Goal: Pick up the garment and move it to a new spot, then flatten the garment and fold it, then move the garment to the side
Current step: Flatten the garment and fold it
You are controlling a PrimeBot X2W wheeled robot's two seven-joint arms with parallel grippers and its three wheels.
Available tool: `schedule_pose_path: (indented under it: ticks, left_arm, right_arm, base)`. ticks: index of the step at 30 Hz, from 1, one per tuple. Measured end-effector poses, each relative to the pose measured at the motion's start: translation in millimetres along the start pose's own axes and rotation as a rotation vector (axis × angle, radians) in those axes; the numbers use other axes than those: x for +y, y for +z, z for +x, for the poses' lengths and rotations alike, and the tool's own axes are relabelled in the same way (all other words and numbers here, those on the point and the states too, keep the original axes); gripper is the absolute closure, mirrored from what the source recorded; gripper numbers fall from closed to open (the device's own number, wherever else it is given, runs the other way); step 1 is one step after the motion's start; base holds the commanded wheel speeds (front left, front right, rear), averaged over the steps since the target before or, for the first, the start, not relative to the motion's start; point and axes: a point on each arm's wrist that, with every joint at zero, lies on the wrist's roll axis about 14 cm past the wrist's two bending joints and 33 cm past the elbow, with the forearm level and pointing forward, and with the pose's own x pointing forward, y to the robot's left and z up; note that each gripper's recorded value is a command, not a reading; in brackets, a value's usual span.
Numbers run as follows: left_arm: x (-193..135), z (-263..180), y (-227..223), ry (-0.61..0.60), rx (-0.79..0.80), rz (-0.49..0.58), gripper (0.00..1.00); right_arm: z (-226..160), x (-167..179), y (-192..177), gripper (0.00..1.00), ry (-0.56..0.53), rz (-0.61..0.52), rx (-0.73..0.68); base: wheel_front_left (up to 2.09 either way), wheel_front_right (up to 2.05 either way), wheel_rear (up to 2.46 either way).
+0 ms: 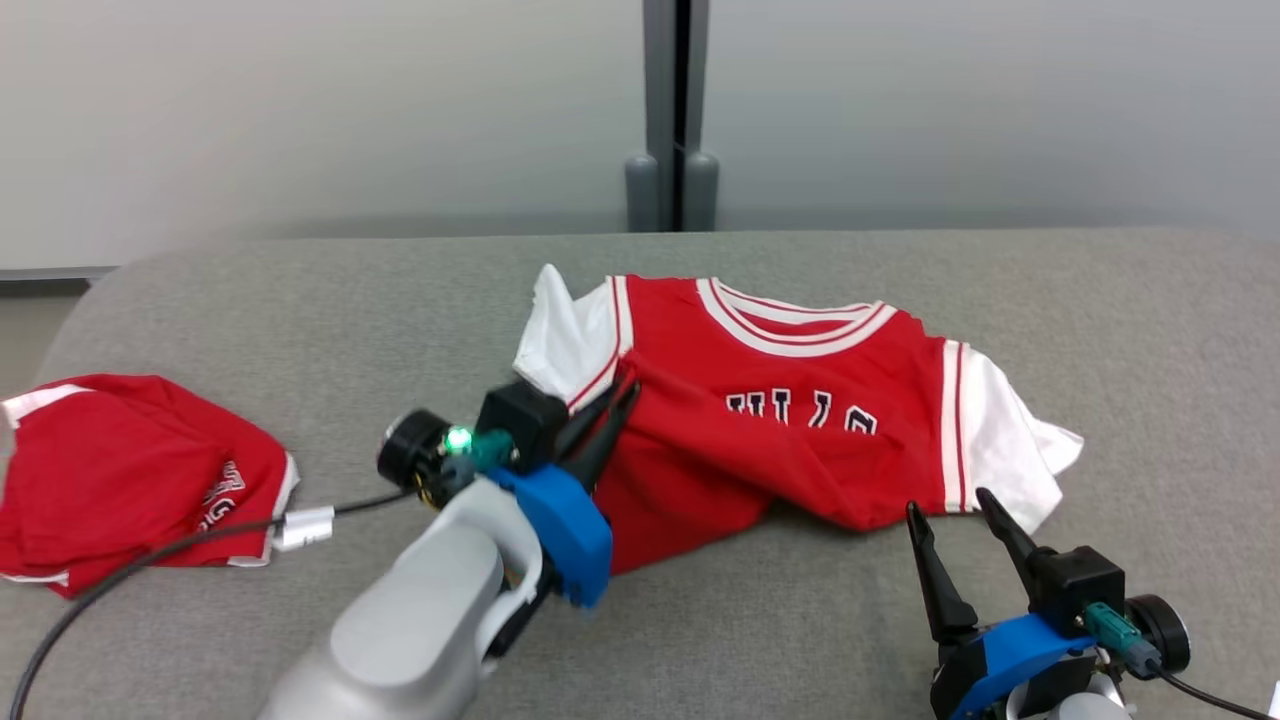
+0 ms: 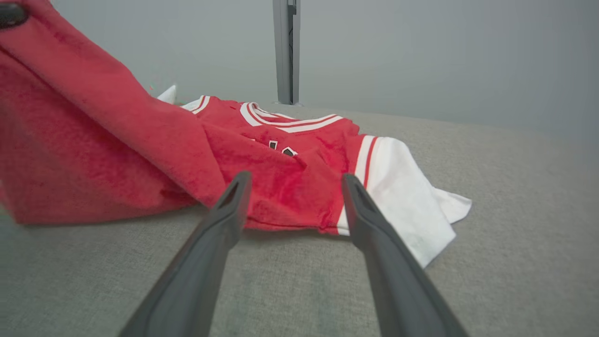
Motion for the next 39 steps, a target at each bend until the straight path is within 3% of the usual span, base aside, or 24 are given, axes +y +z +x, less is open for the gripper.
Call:
schedule_pose_path:
  ticks: [4, 9, 10, 11, 12, 14, 21, 28, 39]
  left_arm:
    - [-15.3, -23.0, -20.0, -0.004, 0.011, -0.035, 1.0]
    - [-48.7, -55.2, -75.6, -0.031, 0.128, -0.14, 1.0]
    - [-52.3, -60.6, -84.6, -0.028, 0.149, -0.173, 0.85]
    - [-53.3, -64.7, -91.0, -0.018, 0.161, -0.207, 0.33]
    - [-53.5, -67.8, -95.8, -0.015, 0.173, -0.214, 0.0]
    - [-34.4, -65.8, -84.6, 0.061, 0.108, -0.264, 0.0]
    - [25.2, -56.1, -33.5, 0.218, -0.061, -0.247, 0.0]
    - [66.5, -45.0, -52.3, 0.317, 0.063, -0.233, 0.0]
    - [87.9, -37.8, -106.7, 0.379, 0.261, -0.259, 0.0]
  right_arm:
    - [1.0, 9.0, 3.7, 0.0, 0.024, 0.001, -0.009]
    - [0.6, 12.7, 0.7, 0.0, 0.034, 0.003, 0.0]
    - [1.0, 13.0, -0.4, 0.0, 0.035, 0.004, 0.003]
    - [1.5, 13.1, -1.4, 0.0, 0.036, 0.004, 0.006]
    - [1.8, 13.1, -2.9, 0.0, 0.036, 0.005, 0.01]
    - [1.8, 11.5, -7.5, 0.0, 0.032, 0.007, 0.024]
    - [0.4, 5.3, -8.9, 0.0, 0.013, 0.012, 0.027]
    - [-1.3, -4.3, -14.1, 0.0, -0.014, 0.016, 0.041]
    - [-8.9, -28.9, -25.2, 0.0, -0.087, 0.018, 0.072]
  base:
    - [0.0, 0.0, 0.0]
    - [0.0, 0.0, 0.0]
    - [0.0, 0.0, 0.0]
    - [0.0, 0.0, 0.0]
    - [0.0, 0.0, 0.0]
    - [0.0, 0.0, 0.0]
    - [0.0, 0.0, 0.0]
    - [0.0, 0.0, 0.0]
    - [0.0, 0.0, 0.0]
